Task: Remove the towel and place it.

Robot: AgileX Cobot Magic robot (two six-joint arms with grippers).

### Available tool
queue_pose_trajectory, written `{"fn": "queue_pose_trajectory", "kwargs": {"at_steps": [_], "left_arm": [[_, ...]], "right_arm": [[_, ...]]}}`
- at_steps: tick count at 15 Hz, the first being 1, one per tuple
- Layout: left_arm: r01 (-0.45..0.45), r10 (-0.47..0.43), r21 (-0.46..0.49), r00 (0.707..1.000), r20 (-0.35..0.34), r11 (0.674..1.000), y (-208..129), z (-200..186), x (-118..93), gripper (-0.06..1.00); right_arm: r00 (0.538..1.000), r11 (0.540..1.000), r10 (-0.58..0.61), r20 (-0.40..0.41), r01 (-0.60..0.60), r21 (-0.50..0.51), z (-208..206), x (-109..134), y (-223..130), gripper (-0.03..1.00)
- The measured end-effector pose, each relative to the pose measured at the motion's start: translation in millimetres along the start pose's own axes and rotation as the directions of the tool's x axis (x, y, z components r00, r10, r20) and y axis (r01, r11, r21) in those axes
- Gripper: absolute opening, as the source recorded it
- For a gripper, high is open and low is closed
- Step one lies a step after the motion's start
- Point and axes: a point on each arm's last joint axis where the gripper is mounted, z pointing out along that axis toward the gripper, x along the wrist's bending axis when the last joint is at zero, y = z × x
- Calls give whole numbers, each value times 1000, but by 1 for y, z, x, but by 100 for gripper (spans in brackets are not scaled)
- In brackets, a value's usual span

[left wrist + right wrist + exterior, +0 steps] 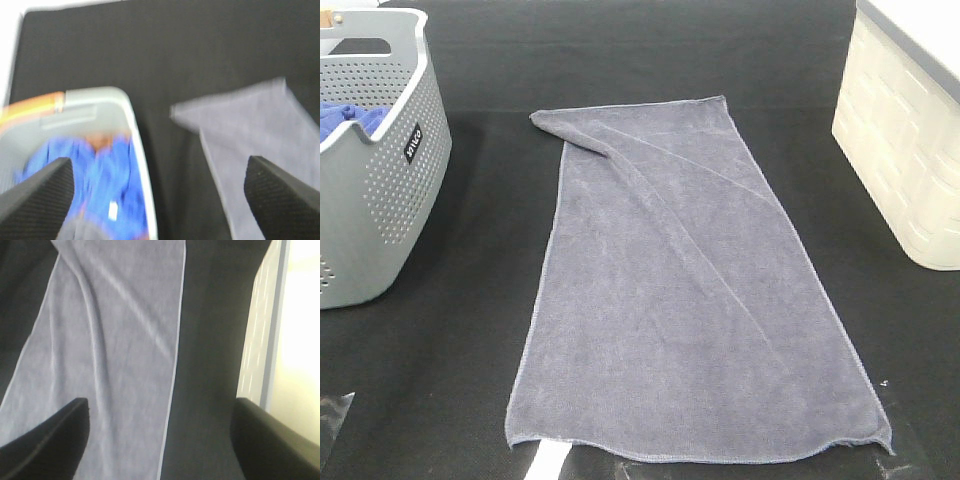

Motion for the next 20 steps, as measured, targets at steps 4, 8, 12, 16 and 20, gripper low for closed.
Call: {"fn": "queue_pose_trajectory", "kwargs": {"at_steps": [4, 8, 12, 16, 20], "left_arm": [[-7, 8, 154, 1000, -8, 988, -88, -43, 8, 87], [-7, 9, 203, 1000, -10, 979, -190, -89, 16, 87], [7, -7, 122, 1000, 0, 993, -287, -125, 23, 87], [27, -27, 14, 999, 35, 1000, -346, -136, 24, 87], [-8, 16, -97, 997, 77, 995, -371, -128, 20, 87]], "right_arm": [[1000, 997, 14, -15, -13, 70, -11, 3, -67, 73], [999, 984, 29, -15, -26, 176, -1, 3, -146, 73], [1000, 974, 28, -1, -27, 225, 9, 1, -225, 73], [1000, 992, -24, -4, 24, 128, 4, 1, -278, 73], [997, 981, -79, 17, 81, -174, -15, 4, -312, 73]]}}
